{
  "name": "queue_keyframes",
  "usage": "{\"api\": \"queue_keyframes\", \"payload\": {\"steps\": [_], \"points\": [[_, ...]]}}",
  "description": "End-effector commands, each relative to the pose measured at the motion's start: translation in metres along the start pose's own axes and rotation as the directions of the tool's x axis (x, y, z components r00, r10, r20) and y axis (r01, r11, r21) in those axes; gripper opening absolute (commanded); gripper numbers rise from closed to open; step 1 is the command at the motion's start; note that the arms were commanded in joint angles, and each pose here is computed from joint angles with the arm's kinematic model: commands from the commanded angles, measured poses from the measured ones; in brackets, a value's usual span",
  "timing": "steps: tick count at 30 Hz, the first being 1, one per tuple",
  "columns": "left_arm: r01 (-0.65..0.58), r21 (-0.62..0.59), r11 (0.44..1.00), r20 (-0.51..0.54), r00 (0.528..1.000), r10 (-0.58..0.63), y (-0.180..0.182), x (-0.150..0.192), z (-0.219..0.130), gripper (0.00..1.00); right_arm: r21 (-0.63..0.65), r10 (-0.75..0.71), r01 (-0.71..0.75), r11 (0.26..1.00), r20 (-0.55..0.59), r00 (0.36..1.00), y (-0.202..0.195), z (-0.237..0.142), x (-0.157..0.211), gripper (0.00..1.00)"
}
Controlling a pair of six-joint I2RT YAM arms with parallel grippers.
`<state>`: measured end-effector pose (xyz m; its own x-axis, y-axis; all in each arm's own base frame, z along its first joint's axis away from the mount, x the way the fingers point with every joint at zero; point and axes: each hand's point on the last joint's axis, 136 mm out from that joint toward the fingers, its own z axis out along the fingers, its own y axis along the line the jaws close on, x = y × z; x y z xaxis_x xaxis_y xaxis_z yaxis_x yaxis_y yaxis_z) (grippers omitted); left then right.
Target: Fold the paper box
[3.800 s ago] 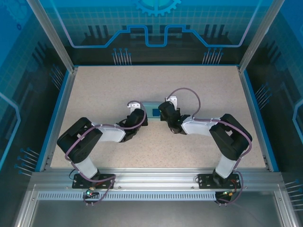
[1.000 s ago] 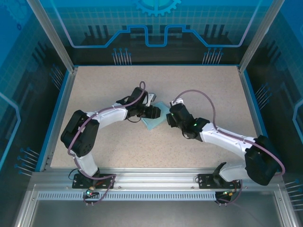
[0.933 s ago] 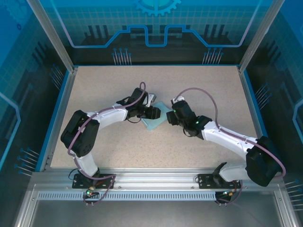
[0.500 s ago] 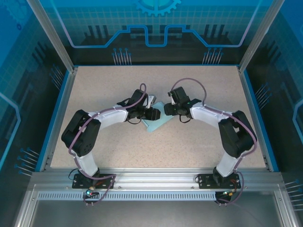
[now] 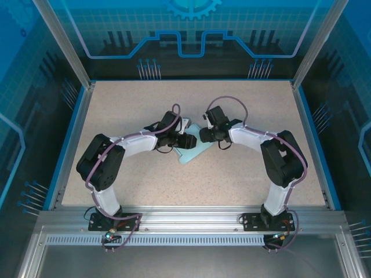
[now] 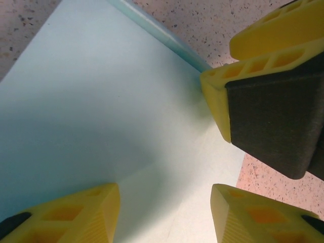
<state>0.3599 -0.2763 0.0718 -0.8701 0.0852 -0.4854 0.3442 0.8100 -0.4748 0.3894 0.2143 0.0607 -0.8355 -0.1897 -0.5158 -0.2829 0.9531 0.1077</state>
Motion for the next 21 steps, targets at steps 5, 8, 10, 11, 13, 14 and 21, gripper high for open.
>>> {"api": "queue_keyframes", "payload": {"steps": [5, 8, 10, 11, 13, 14, 21], "points": [[-0.029, -0.057, 0.998, 0.155, 0.987, 0.038, 0.002, -0.041, -0.042, 0.58, -0.020, -0.045, 0.046, 0.999, 0.046, 0.998, 0.002, -0.048, -0.022, 0.54], [0.029, -0.090, 0.996, 0.164, 0.986, -0.014, 0.025, -0.047, -0.049, 0.60, -0.045, -0.021, 0.023, 0.999, 0.038, 0.999, 0.003, -0.063, -0.011, 0.55], [0.077, -0.101, 0.992, 0.151, 0.987, -0.062, 0.042, -0.047, -0.050, 0.60, -0.074, 0.008, -0.008, 0.997, 0.004, 1.000, 0.005, -0.069, 0.005, 0.57], [0.099, -0.100, 0.990, 0.132, 0.987, -0.086, 0.049, -0.046, -0.048, 0.61, -0.093, 0.027, -0.029, 0.995, -0.018, 0.999, 0.008, -0.072, 0.015, 0.57], [0.131, -0.091, 0.987, 0.088, 0.989, -0.123, 0.060, -0.045, -0.042, 0.62, -0.138, 0.057, -0.064, 0.988, -0.050, 0.997, 0.014, -0.075, 0.031, 0.58], [0.138, -0.090, 0.986, 0.064, 0.989, -0.133, 0.064, -0.043, -0.038, 0.62, -0.170, 0.073, -0.082, 0.982, -0.063, 0.995, 0.019, -0.077, 0.039, 0.60], [0.106, -0.083, 0.991, -0.057, 0.992, -0.111, 0.069, -0.032, -0.018, 0.62, -0.301, 0.103, -0.142, 0.943, -0.140, 0.985, 0.047, -0.064, 0.057, 0.63]]}}
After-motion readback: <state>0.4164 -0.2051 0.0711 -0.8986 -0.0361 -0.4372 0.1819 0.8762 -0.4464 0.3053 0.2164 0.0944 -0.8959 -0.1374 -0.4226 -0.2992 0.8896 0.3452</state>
